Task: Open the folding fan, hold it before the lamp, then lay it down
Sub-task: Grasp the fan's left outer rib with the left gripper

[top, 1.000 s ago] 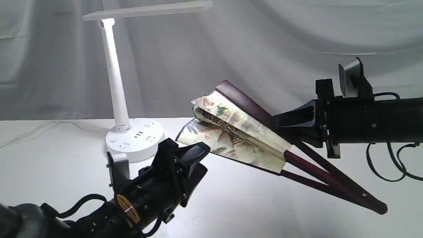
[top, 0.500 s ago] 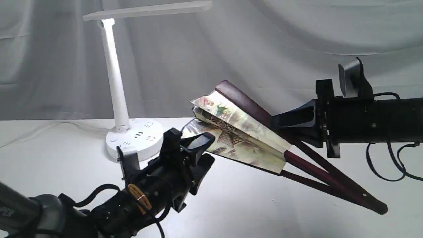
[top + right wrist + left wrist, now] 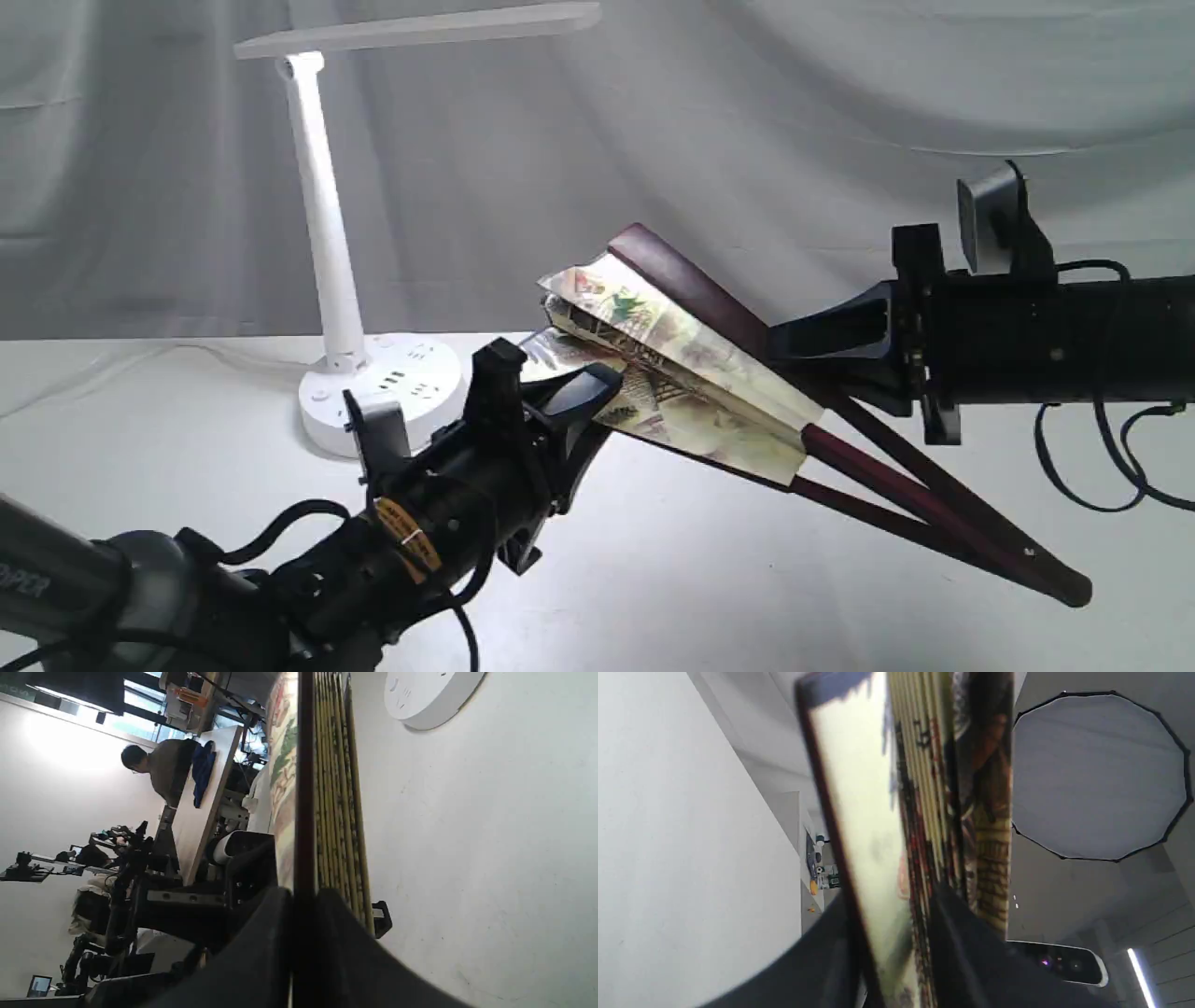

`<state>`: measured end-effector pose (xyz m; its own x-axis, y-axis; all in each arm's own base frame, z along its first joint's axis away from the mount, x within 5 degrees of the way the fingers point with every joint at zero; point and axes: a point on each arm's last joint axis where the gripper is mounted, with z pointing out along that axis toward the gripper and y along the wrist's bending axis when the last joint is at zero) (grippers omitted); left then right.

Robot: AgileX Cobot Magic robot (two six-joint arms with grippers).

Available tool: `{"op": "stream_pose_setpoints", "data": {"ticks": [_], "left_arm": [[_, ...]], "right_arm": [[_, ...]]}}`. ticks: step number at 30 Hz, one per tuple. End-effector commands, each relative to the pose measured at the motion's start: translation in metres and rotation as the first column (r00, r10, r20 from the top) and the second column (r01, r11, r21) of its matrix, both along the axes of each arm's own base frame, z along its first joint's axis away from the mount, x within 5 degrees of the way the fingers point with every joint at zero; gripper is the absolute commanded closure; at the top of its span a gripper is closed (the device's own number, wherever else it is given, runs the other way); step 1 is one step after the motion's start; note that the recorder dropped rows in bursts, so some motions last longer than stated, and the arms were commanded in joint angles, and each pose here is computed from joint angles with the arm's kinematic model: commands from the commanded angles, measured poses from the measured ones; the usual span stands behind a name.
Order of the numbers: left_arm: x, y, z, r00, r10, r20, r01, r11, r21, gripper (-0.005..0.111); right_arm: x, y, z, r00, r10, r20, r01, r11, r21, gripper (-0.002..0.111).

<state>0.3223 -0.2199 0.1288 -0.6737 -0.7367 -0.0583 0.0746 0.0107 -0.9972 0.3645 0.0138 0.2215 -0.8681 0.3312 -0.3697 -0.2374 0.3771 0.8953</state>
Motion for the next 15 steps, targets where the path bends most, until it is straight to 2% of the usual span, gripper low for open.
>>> {"op": "stream_pose_setpoints", "data": {"ticks": [1,6,10,15], "left_arm": [[0.0002,-0.0016,0.0036,1.000,-0.006,0.014,0.006,1.000,-0.015,0.089],[0.0002,-0.0016,0.0036,1.000,-0.006,0.014,0.006,1.000,-0.015,0.106],[-0.0006,-0.0024,0.0034,1.000,-0.019,0.017,0.019,1.000,-0.010,0.107],[-0.0022,-0.0041,0.0032,0.999,-0.044,0.021,0.044,0.999,-0.001,0.107]], "right_arm": [[-0.0023,0.0016,0.0064,1.000,0.003,0.029,-0.004,1.000,0.017,0.108],[-0.0028,0.0096,0.0064,0.997,0.037,0.070,-0.036,0.999,-0.004,0.108],[-0.0028,0.0105,0.0064,0.997,0.038,0.068,-0.038,0.999,-0.003,0.107],[-0.0036,0.0106,0.0054,0.997,0.048,0.065,-0.047,0.999,-0.014,0.093]]}}
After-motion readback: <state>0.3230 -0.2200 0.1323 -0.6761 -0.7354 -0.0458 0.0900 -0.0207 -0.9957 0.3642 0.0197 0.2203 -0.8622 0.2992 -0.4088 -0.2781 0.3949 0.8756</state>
